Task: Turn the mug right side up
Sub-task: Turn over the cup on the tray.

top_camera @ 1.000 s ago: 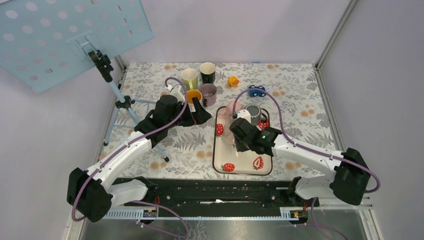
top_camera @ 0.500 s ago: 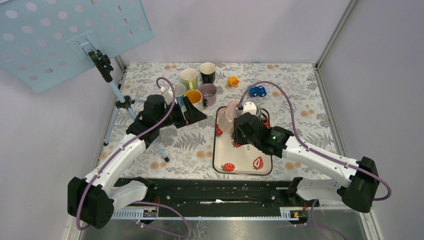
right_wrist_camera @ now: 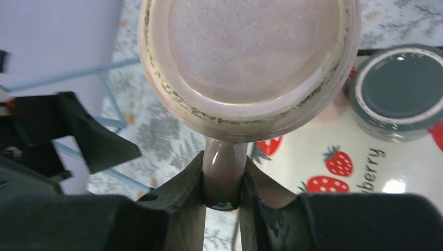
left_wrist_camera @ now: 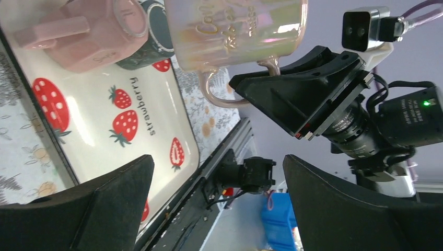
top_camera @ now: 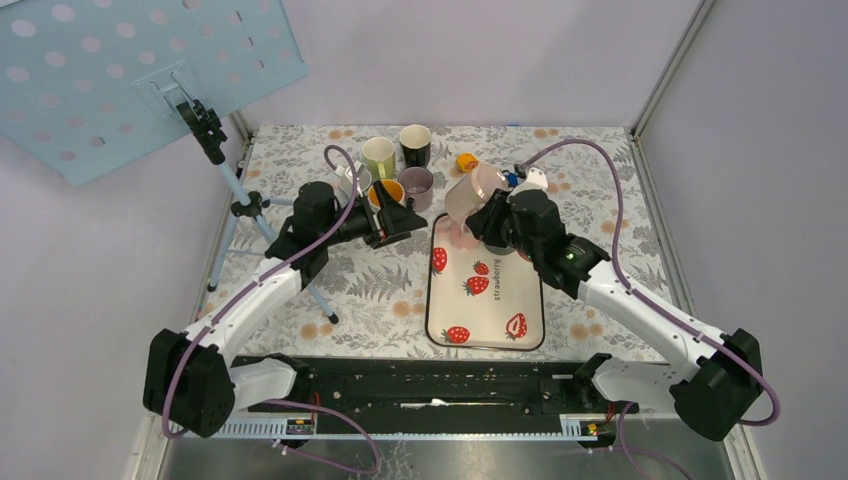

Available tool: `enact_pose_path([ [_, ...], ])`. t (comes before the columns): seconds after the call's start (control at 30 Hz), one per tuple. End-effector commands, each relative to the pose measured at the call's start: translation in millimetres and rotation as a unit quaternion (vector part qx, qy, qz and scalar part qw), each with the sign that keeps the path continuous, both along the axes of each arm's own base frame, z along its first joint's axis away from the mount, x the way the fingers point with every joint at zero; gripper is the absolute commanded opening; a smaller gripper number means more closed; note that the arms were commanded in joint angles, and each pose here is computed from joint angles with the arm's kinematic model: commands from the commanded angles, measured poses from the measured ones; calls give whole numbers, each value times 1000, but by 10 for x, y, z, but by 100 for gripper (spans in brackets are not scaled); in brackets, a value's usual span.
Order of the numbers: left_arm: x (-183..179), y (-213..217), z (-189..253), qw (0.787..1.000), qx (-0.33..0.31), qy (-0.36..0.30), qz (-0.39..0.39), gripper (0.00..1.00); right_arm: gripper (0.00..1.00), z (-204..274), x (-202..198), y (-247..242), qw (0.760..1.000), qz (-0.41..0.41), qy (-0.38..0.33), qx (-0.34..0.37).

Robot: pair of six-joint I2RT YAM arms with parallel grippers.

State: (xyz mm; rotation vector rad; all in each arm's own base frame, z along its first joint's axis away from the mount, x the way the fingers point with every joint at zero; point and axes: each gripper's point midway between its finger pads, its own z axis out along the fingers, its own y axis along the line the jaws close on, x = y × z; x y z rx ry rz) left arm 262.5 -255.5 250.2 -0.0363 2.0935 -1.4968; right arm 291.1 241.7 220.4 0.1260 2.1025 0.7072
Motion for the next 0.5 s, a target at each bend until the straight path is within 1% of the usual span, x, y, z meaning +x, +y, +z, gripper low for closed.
enact_pose_path([
  [0.0,48,-107,274,998,-63,-22,-21,98,0,1041,148,144,977,13,-120,177],
  [0.07,82,-144,245,997,-72,-10,-24,98,0,1085,173,142,974,13,-123,191],
  [0.2,94,-235,248,993,-111,19,-35,96,0,1165,198,190,969,19,-128,212],
  [0.33,63,-353,261,991,-123,18,-44,93,0,1279,194,200,961,21,-141,236],
  [0.47,-16,-429,302,980,-185,53,-56,87,0,1367,153,209,950,27,-153,273],
])
